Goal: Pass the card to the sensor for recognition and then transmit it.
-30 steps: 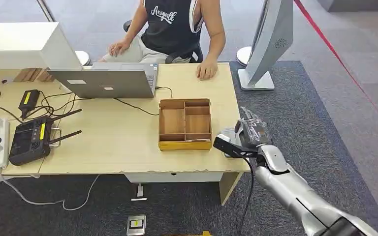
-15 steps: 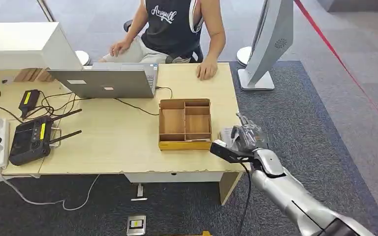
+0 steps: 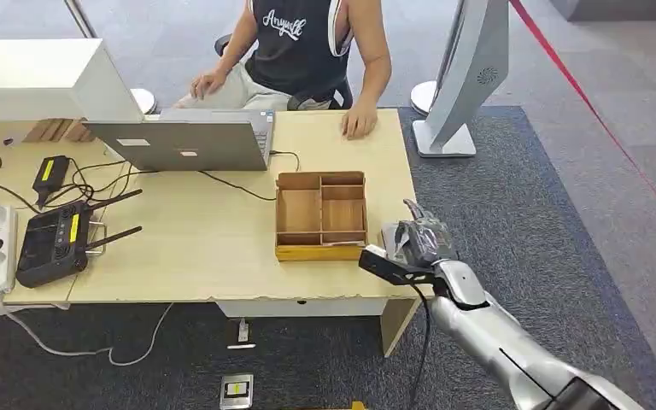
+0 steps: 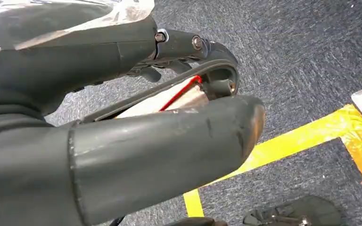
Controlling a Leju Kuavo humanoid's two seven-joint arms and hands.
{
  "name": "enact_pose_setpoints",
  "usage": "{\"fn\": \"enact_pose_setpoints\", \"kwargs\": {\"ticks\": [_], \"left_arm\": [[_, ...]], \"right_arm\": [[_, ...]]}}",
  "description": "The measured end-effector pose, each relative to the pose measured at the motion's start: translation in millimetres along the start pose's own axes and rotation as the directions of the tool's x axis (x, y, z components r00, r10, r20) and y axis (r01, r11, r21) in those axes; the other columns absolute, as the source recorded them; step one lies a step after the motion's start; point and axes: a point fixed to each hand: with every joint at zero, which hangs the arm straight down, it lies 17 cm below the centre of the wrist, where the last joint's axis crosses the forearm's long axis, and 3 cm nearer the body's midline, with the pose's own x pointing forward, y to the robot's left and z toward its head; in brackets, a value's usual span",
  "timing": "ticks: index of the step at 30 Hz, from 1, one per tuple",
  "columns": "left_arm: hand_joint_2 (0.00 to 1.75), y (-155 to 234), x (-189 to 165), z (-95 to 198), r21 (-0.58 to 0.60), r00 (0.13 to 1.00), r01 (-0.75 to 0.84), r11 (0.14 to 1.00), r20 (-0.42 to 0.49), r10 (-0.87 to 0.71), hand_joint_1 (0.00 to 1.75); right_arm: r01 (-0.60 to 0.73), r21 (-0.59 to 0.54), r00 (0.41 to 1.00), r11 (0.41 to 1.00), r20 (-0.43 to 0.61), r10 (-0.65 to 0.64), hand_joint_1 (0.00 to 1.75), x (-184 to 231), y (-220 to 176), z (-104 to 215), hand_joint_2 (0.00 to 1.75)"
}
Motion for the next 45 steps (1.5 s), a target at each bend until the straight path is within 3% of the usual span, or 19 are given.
{"fn": "enact_pose_setpoints", "kwargs": {"ticks": [18, 26, 39, 45], "left_arm": [[0.0, 0.1, 1.2, 0.3, 0.003, 1.0, -0.01, 1.0, 0.0, 0.01, 0.0], [0.0, -0.4, 2.1, 0.6, 0.002, 1.0, -0.019, 1.0, -0.002, 0.019, 0.0], [0.0, -1.5, 5.1, 1.2, 0.0, 1.0, -0.024, 1.0, 0.004, 0.024, 0.0], [0.0, 0.5, 4.3, 0.4, 0.003, 1.0, -0.022, 1.0, 0.008, 0.022, 0.0]], "right_arm": [[-0.001, -0.047, 1.0, 0.999, 0.008, 0.001, 1.75, 5.2, -20.3, -11.0, 1.75], [-0.013, -0.168, 1.0, 0.986, 0.014, 0.016, 1.75, 4.7, -87.3, -37.6, 1.75], [-0.019, -0.223, 0.999, 0.975, 0.022, 0.025, 1.75, 5.3, -111.4, -39.2, 1.75], [-0.057, -0.294, 0.997, 0.954, 0.026, 0.068, 1.75, 3.6, -151.0, -42.2, 1.75]]}}
